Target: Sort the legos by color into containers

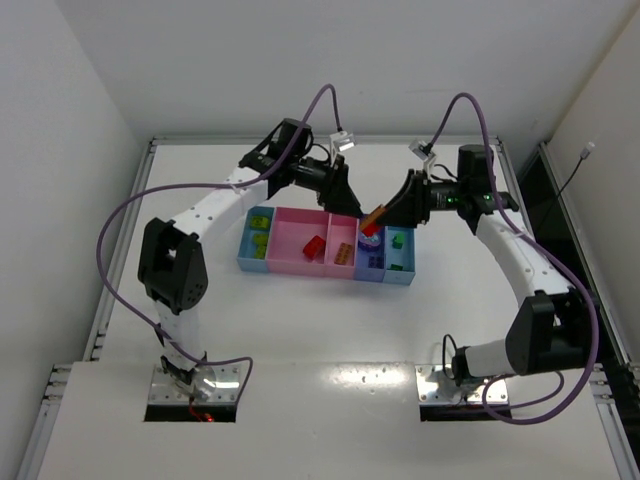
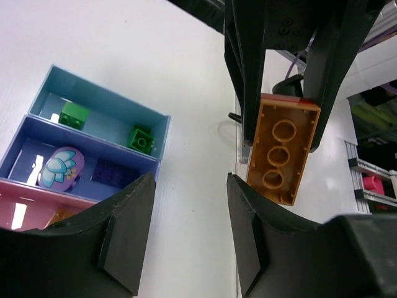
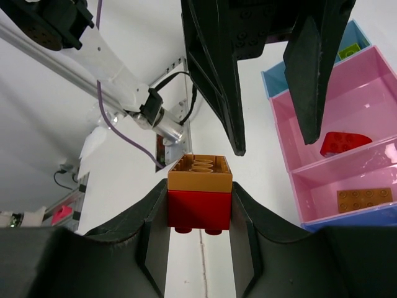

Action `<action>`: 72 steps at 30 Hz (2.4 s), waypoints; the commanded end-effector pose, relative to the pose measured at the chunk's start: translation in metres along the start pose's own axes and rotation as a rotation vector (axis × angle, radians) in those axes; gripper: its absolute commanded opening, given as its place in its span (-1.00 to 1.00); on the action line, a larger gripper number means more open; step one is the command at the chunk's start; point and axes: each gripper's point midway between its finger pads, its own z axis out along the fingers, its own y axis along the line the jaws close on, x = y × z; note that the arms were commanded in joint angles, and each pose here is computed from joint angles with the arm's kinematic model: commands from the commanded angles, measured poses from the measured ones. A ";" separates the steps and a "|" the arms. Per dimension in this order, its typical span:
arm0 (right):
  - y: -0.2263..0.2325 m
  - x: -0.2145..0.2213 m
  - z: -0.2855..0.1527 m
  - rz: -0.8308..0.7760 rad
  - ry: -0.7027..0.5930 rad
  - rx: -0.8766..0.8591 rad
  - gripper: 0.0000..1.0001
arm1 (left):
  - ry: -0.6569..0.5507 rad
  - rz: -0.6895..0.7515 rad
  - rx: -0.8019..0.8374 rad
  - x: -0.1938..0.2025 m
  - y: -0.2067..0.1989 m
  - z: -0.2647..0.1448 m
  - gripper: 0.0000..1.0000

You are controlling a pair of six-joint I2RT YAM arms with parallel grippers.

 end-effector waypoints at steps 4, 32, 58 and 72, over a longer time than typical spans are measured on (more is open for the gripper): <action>0.016 -0.014 -0.001 -0.109 -0.012 -0.044 -1.00 | 0.004 0.051 0.063 0.001 -0.018 -0.008 0.33; 0.009 -0.024 0.012 -0.116 0.007 -0.067 -1.00 | -0.088 0.081 0.196 -0.036 -0.067 -0.035 0.65; 0.007 -0.039 0.028 -0.159 0.024 -0.099 -1.00 | -0.054 0.031 0.219 -0.022 -0.057 -0.017 0.50; 0.008 -0.040 0.035 -0.160 0.034 -0.115 -1.00 | -0.060 0.018 0.212 -0.024 -0.052 -0.014 -0.78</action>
